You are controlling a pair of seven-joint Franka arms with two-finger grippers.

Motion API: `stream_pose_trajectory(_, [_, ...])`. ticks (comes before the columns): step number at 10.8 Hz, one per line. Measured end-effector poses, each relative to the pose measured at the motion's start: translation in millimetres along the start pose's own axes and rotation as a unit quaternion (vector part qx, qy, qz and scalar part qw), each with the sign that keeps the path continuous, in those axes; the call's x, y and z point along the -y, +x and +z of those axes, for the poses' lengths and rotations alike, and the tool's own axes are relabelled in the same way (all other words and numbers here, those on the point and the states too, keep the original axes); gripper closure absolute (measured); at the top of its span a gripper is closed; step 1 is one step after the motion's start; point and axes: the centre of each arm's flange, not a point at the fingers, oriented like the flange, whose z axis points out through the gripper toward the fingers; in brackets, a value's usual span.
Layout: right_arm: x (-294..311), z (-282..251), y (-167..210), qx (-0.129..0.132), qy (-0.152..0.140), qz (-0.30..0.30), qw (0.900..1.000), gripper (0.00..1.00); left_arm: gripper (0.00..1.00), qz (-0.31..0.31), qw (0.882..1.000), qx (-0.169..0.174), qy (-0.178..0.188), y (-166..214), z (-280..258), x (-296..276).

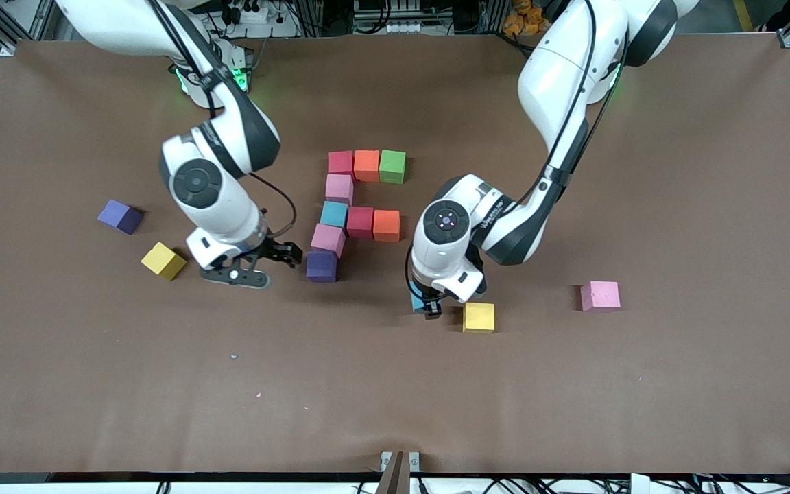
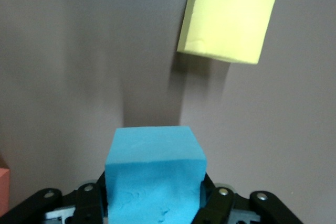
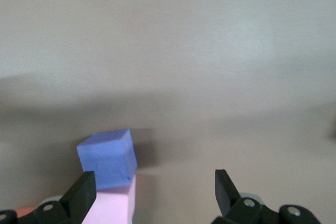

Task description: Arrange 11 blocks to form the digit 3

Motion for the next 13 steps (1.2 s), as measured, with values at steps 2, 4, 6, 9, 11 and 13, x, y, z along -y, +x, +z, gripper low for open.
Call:
stream_pose_trajectory(2, [-18,-32,9,0.005,-0.008,-0.009,1.000,0.00,0.41,0.002,1.000,0.000,0.000,-3,0,2])
stream_pose_trajectory(4, [-37,-53,18,0.001,-0.009,-0.022,1.000,0.00,0.41,0.001,1.000,0.000,-0.001,-2,-1,2])
stream_pose_trajectory(6, [-50,-77,21,0.007,0.000,-0.036,0.999,0.00,0.41,0.001,1.000,0.000,-0.001,-2,-1,1])
stream_pose_trajectory(9, [-88,-123,27,0.019,0.009,-0.059,0.998,0.00,0.41,0.001,1.000,0.001,-0.002,-2,-1,1])
stream_pose_trajectory(11, [-124,-153,32,0.028,0.018,-0.076,0.997,0.00,0.41,0.001,1.000,0.000,-0.002,-2,-1,1])
stream_pose_trajectory(13, [-160,-179,34,0.031,0.023,-0.097,0.994,0.00,0.41,0.001,1.000,0.000,-0.002,-2,-1,1])
